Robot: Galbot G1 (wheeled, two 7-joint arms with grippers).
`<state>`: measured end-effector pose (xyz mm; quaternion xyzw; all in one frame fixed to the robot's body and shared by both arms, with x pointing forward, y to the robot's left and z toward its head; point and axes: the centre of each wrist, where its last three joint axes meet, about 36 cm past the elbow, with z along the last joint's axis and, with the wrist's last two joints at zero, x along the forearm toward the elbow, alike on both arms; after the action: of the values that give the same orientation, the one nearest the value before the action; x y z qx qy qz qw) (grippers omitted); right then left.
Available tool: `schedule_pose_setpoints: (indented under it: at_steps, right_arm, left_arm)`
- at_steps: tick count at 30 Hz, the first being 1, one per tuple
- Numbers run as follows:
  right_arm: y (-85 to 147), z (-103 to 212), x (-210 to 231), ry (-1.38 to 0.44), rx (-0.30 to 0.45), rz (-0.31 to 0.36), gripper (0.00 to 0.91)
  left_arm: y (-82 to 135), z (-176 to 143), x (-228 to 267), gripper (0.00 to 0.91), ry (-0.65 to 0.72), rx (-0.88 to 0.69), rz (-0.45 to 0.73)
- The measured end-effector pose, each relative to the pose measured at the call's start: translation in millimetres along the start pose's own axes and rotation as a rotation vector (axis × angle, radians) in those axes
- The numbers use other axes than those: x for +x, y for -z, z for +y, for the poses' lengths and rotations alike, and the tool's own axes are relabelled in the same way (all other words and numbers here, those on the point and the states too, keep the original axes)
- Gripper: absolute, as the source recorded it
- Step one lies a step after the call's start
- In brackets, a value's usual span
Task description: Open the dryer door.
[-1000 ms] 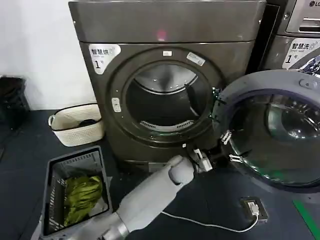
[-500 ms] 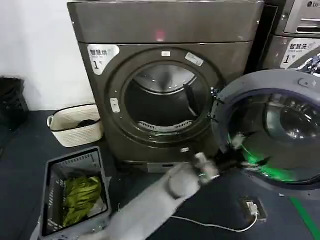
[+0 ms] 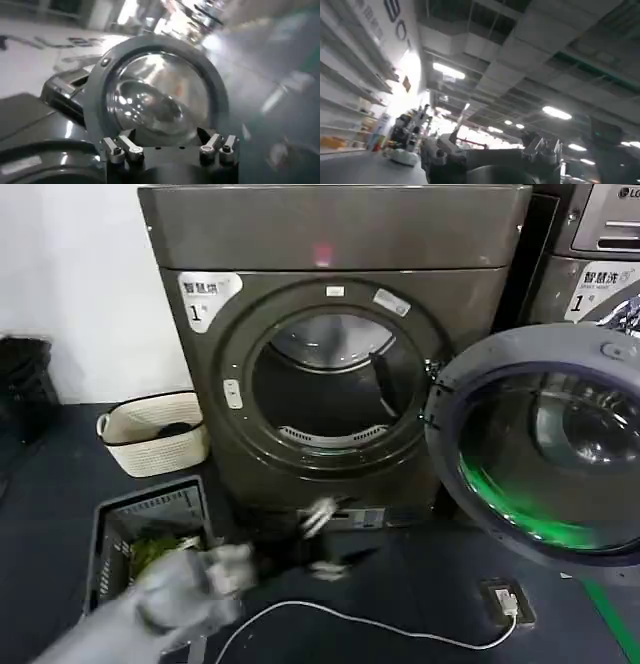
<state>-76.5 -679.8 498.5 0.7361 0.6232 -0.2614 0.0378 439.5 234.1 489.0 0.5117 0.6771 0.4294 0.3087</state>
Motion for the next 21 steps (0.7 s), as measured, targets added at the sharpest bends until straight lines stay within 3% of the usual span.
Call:
schedule_pose_setpoints:
  at_steps: [4, 7, 11, 17, 21]
  right_arm:
    - [-3, 10, 3, 0.042, -0.042, -0.005, 0.907]
    - [-11, 13, 6, 0.062, -0.056, -0.022, 0.907]
    - [-18, 18, 6, 0.075, -0.063, -0.017, 0.907]
    - [-26, 26, 13, 0.091, -0.071, -0.005, 0.907]
    - [-28, 30, 16, 0.096, -0.077, 0.003, 0.907]
  left_arm:
    - [-10, 3, 63, 0.907, -0.101, -0.155, 0.087]
    - [-20, 4, 108, 0.907, -0.251, -0.276, 0.124]
    - [-37, 28, 163, 0.907, -0.487, -0.494, 0.181]
    - [-47, 44, 203, 0.907, -0.842, -0.696, 0.305]
    - [-53, 50, 216, 0.907, -1.008, -0.794, 0.362]
